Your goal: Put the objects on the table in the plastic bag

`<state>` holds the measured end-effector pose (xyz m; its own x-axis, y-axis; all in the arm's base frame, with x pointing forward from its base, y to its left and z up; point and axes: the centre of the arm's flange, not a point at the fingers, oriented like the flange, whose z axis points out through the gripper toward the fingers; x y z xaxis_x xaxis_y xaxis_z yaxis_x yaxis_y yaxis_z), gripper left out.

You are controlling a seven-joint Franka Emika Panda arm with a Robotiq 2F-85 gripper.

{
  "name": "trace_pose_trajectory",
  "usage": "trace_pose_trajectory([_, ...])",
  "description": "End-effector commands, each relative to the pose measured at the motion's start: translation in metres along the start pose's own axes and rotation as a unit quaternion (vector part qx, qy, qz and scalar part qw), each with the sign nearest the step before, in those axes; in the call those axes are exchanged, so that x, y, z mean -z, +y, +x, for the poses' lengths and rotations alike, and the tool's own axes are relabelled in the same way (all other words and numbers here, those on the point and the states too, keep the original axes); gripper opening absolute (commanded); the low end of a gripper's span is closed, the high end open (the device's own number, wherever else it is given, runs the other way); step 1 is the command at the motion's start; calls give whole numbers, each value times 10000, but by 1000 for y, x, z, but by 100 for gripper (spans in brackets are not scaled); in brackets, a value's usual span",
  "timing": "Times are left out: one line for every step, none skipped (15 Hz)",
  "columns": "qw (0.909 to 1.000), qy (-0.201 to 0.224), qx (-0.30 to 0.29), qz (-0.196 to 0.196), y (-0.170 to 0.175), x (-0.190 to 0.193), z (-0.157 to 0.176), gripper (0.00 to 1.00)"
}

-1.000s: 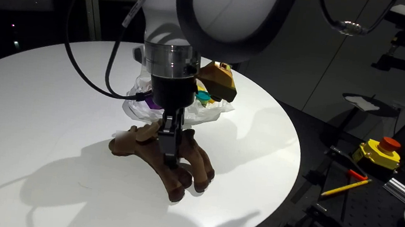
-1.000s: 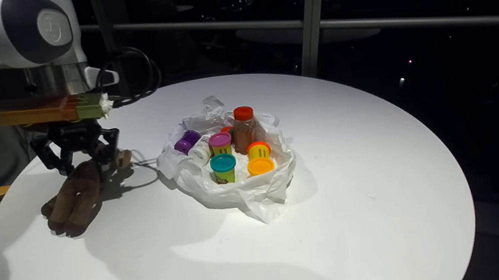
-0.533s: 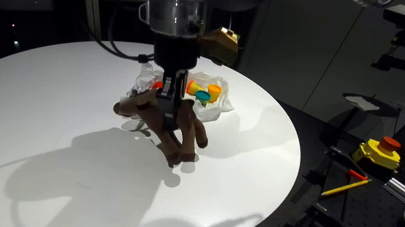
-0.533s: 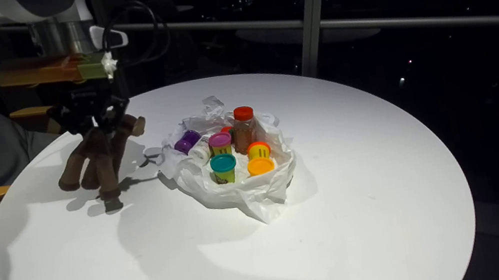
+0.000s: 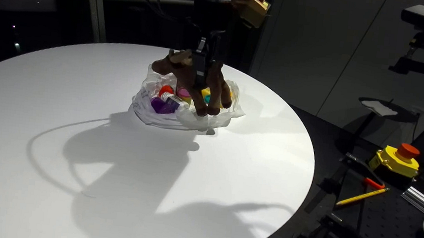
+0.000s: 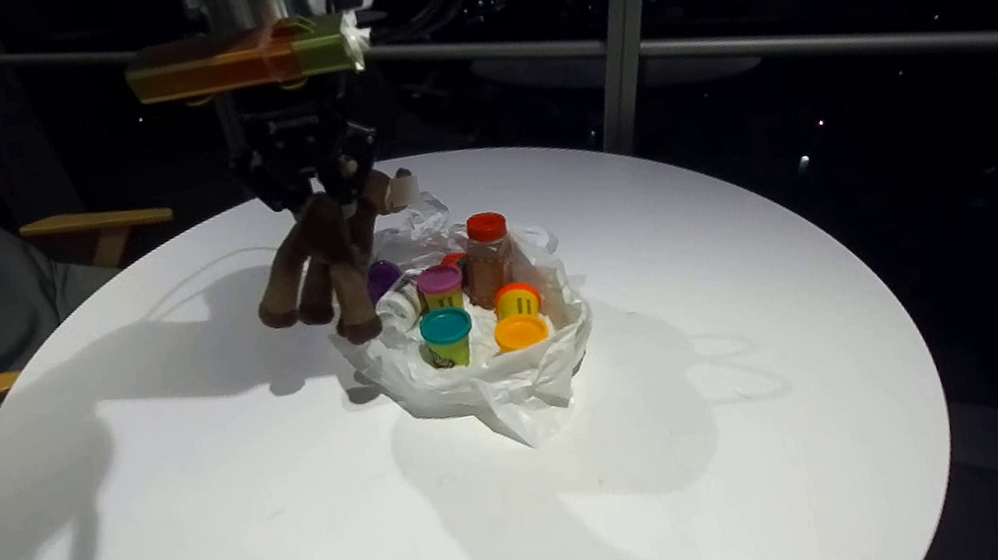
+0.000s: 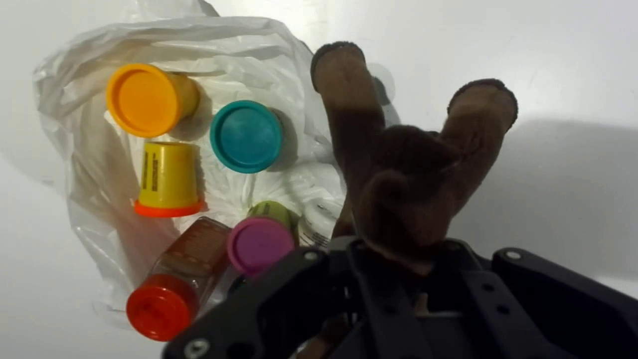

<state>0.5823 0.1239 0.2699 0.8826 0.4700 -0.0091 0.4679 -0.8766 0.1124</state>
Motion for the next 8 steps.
trace_pose_trajectory([9992,295,279,51,25,-2,11,11])
trace_pose_trajectory([9988,333,342,113,27,-2,13,12])
trace_pose_trajectory([9981,402,437,184,27,-2,16,12])
trace_pose_trajectory([9970,490,535,260,27,-2,19,13])
trace_pose_trajectory([9961,560,615,304,28,-2,24,12])
trace_pose_trajectory([9952,599,701,328,28,-2,28,12])
trace_pose_trajectory([9939,660,809,349,28,-1,31,12])
trace_pose_trajectory([9920,663,984,438,30,-4,34,12])
